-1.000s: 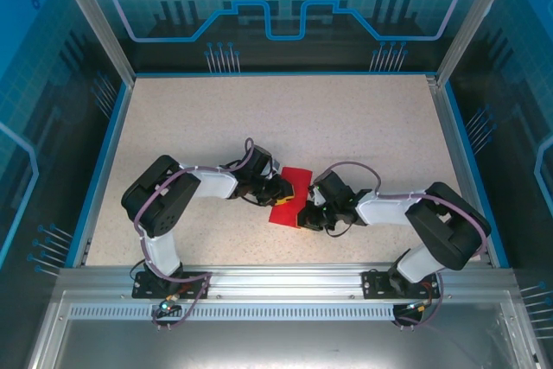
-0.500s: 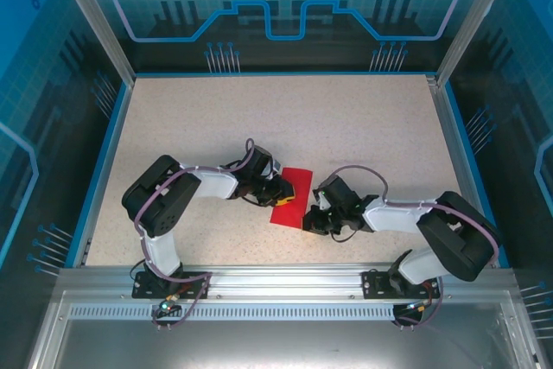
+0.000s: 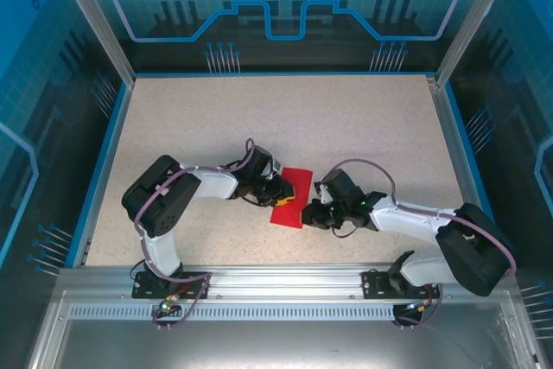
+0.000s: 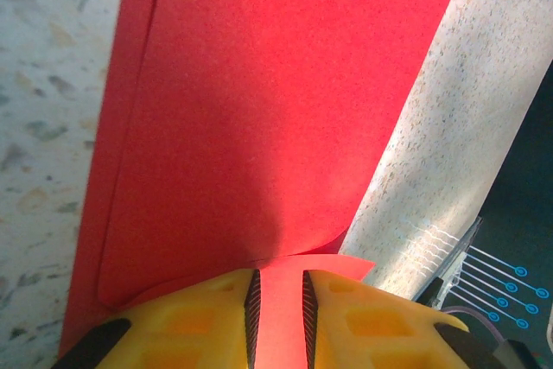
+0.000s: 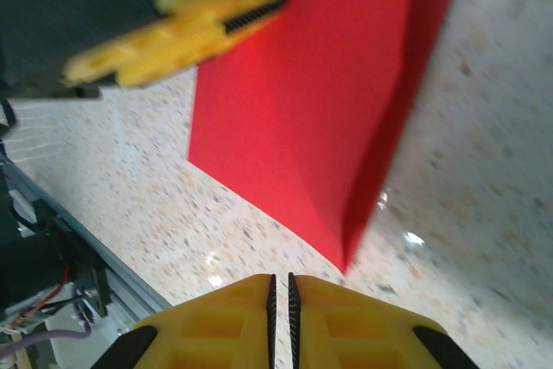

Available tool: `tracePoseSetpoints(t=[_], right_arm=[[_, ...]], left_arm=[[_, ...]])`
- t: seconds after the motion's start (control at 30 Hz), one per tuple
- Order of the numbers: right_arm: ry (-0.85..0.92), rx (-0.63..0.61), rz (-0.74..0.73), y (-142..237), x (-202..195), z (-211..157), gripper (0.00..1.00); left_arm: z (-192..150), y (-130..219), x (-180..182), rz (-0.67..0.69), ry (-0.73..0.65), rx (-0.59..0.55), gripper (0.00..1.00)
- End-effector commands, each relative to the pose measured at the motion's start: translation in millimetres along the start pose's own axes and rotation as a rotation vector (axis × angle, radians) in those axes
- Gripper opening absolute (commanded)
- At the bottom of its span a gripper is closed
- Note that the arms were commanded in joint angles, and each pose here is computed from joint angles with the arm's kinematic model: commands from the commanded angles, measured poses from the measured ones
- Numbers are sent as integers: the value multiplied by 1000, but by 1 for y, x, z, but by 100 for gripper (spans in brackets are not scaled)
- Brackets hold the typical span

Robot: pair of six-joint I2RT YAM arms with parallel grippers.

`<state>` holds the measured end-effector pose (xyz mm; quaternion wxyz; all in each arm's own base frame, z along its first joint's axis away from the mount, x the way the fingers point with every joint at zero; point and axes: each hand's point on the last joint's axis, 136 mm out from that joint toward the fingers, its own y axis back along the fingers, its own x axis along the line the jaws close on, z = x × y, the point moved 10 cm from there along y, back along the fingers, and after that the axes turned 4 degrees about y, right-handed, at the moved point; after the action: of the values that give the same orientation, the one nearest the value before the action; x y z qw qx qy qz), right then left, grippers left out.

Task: Fold a paper plane with a square sheet of paper (pick it up from the middle)
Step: Fold the triangle a second time at the center of the table.

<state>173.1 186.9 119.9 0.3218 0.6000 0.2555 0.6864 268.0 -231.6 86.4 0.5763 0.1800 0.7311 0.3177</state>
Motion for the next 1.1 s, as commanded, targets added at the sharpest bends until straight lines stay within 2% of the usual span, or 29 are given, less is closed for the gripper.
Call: tracePoseSetpoints(t=[0.0, 0.17, 0.33, 0.47, 0.7, 0.87, 1.07], right_arm=[[-7, -5, 63, -10, 11, 17, 13], [-38, 18, 30, -25, 2, 21, 12], [-86, 65, -56, -32, -25, 3, 12], [-118, 82, -75, -33, -41, -6, 12], [-130, 83, -90, -33, -45, -8, 11], [-131, 80, -97, -32, -44, -8, 11], [-132, 79, -99, -32, -45, -8, 11]], left_arm=[[-7, -10, 25, 100, 37, 38, 23], [-7, -8, 24, 102, 30, 38, 23], [-7, -6, 19, 83, 14, 35, 24], [-6, 2, 2, 28, -36, 19, 28], [-11, 29, -28, -61, -118, -25, 33], [-17, 31, -27, -56, -99, -9, 27], [-22, 12, -21, -18, -88, 15, 16]])
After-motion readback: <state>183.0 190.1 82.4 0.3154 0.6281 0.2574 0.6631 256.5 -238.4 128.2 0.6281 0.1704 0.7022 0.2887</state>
